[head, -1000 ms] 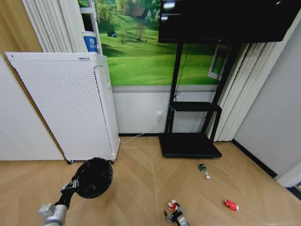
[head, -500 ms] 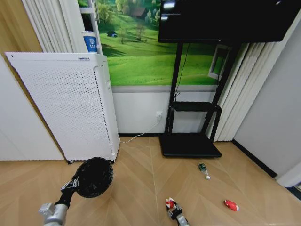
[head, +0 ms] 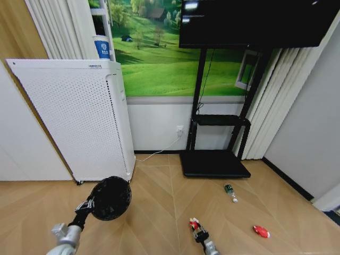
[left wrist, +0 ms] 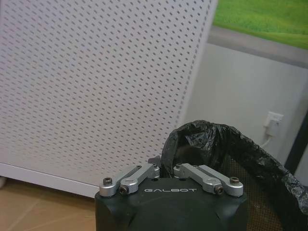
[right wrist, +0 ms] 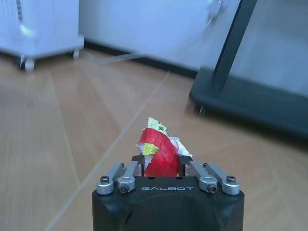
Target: Pick up the trash bin and place the garbage on the floor into it.
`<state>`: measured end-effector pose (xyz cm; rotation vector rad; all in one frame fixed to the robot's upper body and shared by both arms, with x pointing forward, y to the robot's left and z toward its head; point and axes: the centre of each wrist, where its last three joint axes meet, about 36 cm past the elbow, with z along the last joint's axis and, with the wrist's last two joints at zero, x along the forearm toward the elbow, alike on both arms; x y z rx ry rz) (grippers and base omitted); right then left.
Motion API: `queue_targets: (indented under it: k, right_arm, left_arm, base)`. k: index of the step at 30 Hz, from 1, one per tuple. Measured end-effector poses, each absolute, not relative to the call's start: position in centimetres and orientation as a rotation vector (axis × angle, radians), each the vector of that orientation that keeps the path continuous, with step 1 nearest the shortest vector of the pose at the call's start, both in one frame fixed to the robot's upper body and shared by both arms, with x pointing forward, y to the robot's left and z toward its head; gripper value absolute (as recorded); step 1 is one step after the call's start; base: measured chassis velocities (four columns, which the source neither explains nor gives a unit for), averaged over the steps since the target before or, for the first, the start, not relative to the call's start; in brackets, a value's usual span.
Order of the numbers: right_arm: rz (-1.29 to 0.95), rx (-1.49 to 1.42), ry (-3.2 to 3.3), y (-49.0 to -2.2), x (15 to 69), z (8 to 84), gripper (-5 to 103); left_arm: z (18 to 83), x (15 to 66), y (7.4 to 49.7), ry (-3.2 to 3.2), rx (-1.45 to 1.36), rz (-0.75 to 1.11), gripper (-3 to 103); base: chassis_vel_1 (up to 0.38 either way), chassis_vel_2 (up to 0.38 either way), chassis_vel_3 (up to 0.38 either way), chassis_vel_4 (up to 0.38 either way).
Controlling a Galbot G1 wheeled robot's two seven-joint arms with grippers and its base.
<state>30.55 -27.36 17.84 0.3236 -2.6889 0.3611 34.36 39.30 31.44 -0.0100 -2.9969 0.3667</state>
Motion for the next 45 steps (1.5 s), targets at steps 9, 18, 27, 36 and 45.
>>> queue_targets:
  k: [9, 18, 27, 36, 45]
  right_arm:
    - [0.256, 0.571, -2.901, -27.3, 33.4, 27.6, 34]
    - [-0.036, 0.861, -2.94, -24.0, 31.2, 34.1, 34]
    - [-0.106, 1.004, -2.912, -20.8, 30.3, 34.8, 34]
    - [-0.097, 0.984, -2.897, -19.5, 30.7, 32.6, 34]
    - [-0.087, 0.902, -2.929, -19.2, 31.2, 32.1, 38]
  left_arm:
    - [30.4, 40.0, 36.8, -2.964, -0.184, 0.29, 7]
    - [29.1, 45.0, 31.6, -2.929, -0.354, 0.232, 7]
    - [28.1, 49.2, 24.1, -2.863, -0.579, 0.185, 7]
    - [30.1, 46.2, 16.4, -2.764, -0.869, 0.312, 7]
    - [30.2, 41.8, 15.9, -2.716, -0.868, 0.372, 7]
  base:
    - [0.0, 0.0, 0.0, 0.0]
    - [0.0, 0.0, 0.0, 0.0]
    - [0.0, 0.0, 0.0, 0.0]
    - [0.0, 0.0, 0.0, 0.0]
    - [0.0, 0.0, 0.0, 0.0]
